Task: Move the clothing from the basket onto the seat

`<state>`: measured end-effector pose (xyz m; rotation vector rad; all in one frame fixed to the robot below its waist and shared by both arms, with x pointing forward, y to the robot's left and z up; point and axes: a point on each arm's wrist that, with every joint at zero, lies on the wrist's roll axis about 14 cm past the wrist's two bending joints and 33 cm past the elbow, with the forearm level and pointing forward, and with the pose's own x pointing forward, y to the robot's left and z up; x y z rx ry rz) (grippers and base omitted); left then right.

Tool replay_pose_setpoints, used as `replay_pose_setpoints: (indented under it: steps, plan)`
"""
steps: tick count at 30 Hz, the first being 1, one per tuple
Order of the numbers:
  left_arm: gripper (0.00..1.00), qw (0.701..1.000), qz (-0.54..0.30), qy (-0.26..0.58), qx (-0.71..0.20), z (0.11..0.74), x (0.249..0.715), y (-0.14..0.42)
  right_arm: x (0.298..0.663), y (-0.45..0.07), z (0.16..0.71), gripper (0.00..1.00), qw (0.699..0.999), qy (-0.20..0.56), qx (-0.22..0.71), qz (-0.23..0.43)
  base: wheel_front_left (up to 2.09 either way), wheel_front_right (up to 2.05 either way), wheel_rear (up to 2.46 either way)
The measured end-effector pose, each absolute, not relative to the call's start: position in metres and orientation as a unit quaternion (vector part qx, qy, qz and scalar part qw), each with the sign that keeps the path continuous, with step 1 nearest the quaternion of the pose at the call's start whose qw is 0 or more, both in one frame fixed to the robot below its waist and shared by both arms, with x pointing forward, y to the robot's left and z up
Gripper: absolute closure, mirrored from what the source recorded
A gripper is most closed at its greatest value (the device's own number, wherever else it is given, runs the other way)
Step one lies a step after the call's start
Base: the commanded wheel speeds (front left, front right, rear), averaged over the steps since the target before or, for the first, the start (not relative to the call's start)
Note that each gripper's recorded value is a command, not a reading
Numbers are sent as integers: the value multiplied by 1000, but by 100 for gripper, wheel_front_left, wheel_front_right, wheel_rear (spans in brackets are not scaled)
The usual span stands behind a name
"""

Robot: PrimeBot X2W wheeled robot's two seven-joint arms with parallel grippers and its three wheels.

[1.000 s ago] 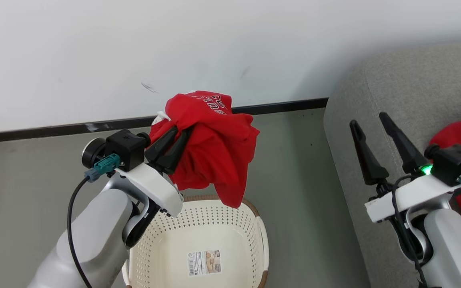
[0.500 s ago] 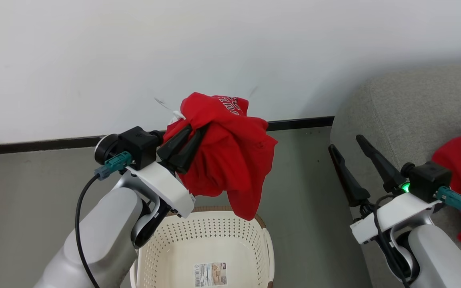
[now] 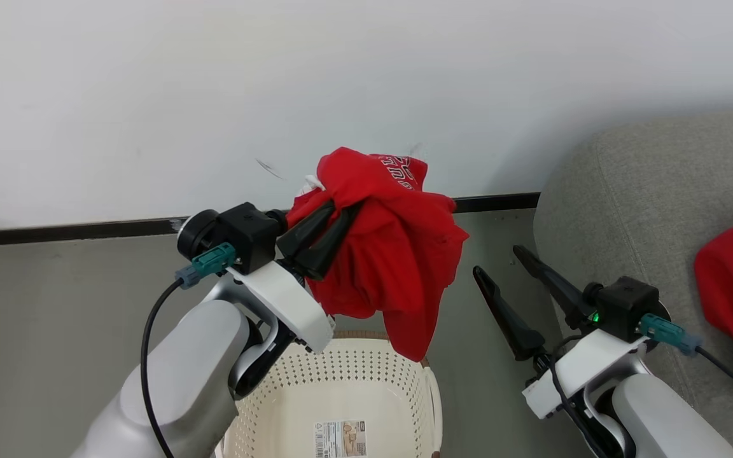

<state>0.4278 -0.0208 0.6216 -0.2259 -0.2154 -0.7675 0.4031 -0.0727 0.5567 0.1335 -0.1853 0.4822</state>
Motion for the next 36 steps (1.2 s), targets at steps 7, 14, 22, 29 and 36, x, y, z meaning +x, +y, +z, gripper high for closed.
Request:
replay_pose_setpoints:
  steps: [7, 14, 22, 29, 36]
  plan:
    - [100, 908, -390, -108, -113, 627, 418, -31, 406, -47, 560, 0, 954, -92, 62, 279, 0, 0, 0]
    - [100, 904, -399, -103, -109, 626, 410, -35, 407, -27, 558, 0, 946, -85, 63, 307, 0, 0, 0]
    - [100, 903, -406, -91, -110, 620, 401, -38, 408, -3, 552, 0, 934, -71, 57, 344, 0, 0, 0]
    - [100, 901, -409, -93, -110, 623, 396, -38, 407, 19, 552, 0, 924, -66, 59, 372, 0, 0, 0]
    - [100, 902, -408, -89, -113, 622, 393, -37, 408, 29, 551, 82, 920, -59, 69, 381, 0, 0, 0]
